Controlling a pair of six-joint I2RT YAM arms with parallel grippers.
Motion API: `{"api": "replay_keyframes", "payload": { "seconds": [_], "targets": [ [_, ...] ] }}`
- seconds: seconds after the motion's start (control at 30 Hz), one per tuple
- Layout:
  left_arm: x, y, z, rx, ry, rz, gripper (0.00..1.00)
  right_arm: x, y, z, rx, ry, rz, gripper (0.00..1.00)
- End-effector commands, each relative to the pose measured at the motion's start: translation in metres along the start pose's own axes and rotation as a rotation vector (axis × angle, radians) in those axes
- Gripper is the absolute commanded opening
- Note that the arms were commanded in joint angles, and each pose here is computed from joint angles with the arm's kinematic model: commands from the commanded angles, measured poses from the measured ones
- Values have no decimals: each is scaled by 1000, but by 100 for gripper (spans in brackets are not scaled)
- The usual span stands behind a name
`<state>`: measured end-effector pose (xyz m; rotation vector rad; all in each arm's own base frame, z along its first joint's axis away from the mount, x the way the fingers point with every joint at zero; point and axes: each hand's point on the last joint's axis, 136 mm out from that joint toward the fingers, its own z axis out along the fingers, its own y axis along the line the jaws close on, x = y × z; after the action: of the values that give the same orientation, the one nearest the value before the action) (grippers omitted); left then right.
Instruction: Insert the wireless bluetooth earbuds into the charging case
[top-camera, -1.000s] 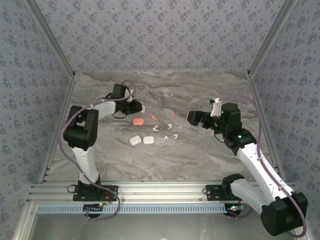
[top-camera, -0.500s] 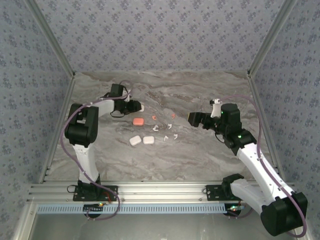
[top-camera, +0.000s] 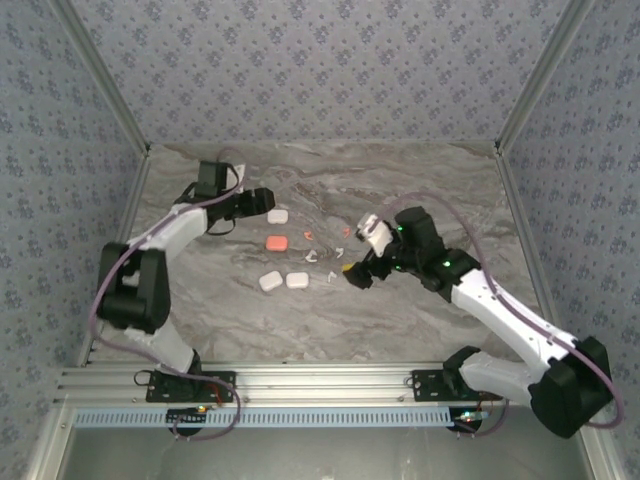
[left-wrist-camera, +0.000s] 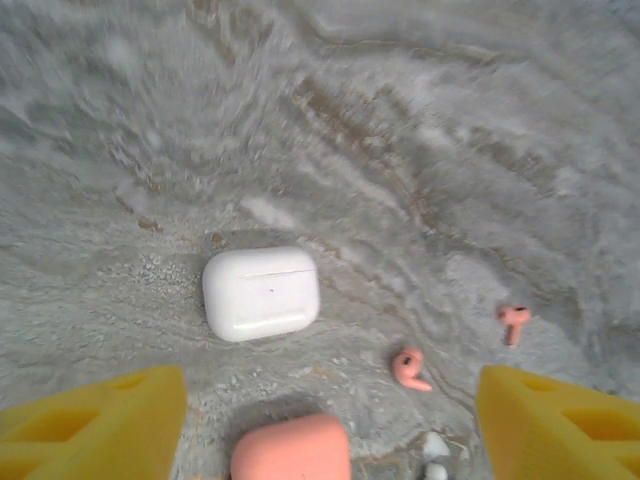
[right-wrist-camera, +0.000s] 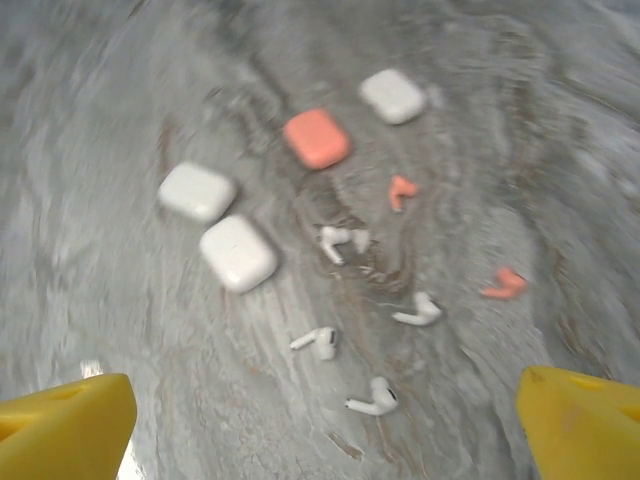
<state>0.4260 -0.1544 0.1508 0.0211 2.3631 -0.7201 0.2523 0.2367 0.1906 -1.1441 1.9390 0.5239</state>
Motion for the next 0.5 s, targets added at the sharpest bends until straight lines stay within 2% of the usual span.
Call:
{"api": "replay_keyframes", "payload": {
  "seconds": [0.0, 0.17, 0.33, 0.47],
  "targets": [
    [-13, -7, -38, -14, -151, 24, 84, 3, 14, 20, -67, 70, -284, 100],
    [-8, -11, -91, -41, -319, 30, 99, 6, 32, 62, -164, 123, -430, 100],
    [-3, -11, -130, -40, -466, -11, 99, 17, 37, 102, -228, 192, -518, 99],
    [4, -12, -145, -28, -508, -31, 99, 25, 43, 129, -270, 249, -552, 95]
  ]
}}
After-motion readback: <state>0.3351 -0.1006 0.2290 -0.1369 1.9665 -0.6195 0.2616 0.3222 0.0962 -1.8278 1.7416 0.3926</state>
